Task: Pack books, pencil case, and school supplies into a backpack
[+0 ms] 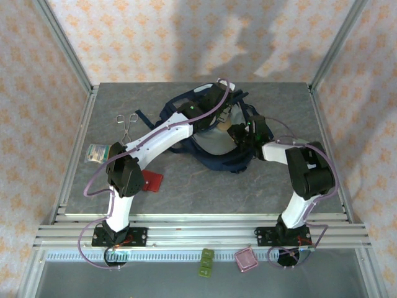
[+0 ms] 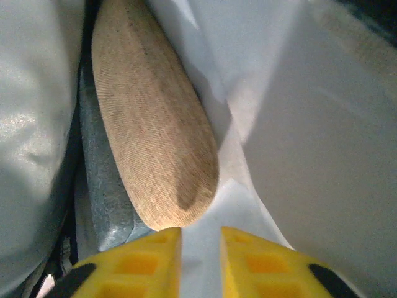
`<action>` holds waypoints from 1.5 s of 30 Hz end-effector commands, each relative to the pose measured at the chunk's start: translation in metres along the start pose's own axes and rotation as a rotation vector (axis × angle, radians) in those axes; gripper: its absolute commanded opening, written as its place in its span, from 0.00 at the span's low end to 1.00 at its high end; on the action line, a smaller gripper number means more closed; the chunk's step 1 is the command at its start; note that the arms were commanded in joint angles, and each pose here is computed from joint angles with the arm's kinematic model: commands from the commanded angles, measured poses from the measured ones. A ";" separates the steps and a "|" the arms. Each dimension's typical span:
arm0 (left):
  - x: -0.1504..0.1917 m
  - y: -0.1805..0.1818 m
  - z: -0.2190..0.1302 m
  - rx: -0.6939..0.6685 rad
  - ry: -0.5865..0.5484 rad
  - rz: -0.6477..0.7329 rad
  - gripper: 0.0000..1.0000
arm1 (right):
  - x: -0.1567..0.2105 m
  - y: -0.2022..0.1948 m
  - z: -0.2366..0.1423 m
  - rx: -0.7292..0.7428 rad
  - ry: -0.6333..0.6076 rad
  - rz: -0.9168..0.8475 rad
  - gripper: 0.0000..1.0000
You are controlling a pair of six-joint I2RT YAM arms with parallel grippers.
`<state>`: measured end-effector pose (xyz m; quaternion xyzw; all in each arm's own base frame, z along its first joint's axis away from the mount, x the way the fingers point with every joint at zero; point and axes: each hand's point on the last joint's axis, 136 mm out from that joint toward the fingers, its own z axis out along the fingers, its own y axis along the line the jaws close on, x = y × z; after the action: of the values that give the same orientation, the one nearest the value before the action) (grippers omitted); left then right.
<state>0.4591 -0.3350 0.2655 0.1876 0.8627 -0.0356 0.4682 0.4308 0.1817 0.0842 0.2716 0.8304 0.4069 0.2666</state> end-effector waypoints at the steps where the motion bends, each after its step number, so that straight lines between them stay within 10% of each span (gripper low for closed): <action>1: -0.051 0.001 -0.038 0.036 -0.166 -0.087 0.00 | -0.017 0.020 0.014 -0.056 -0.033 -0.017 0.16; 12: -0.043 -0.002 -0.032 0.042 -0.144 -0.118 0.00 | -0.035 0.054 0.041 -0.158 -0.024 -0.023 0.17; 17: -0.030 0.005 -0.015 -0.023 -0.106 -0.180 0.00 | -0.021 0.036 -0.003 -0.051 -0.043 -0.101 0.34; 34: -0.020 -0.067 0.069 0.116 -0.045 -0.569 0.00 | 0.001 -0.045 -0.137 0.220 -0.242 -0.173 0.34; 39: -0.015 -0.067 0.070 0.121 -0.010 -0.568 0.45 | 0.007 -0.031 -0.137 0.154 -0.236 -0.185 0.34; 45: -0.002 -0.017 0.029 0.103 -0.052 -0.616 0.54 | 0.018 -0.015 -0.132 0.103 -0.208 -0.236 0.34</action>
<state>0.4793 -0.3926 0.1947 -0.0217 0.8954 -0.1848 0.4046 0.3242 0.1110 0.1281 0.2461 0.8499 0.2933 0.3620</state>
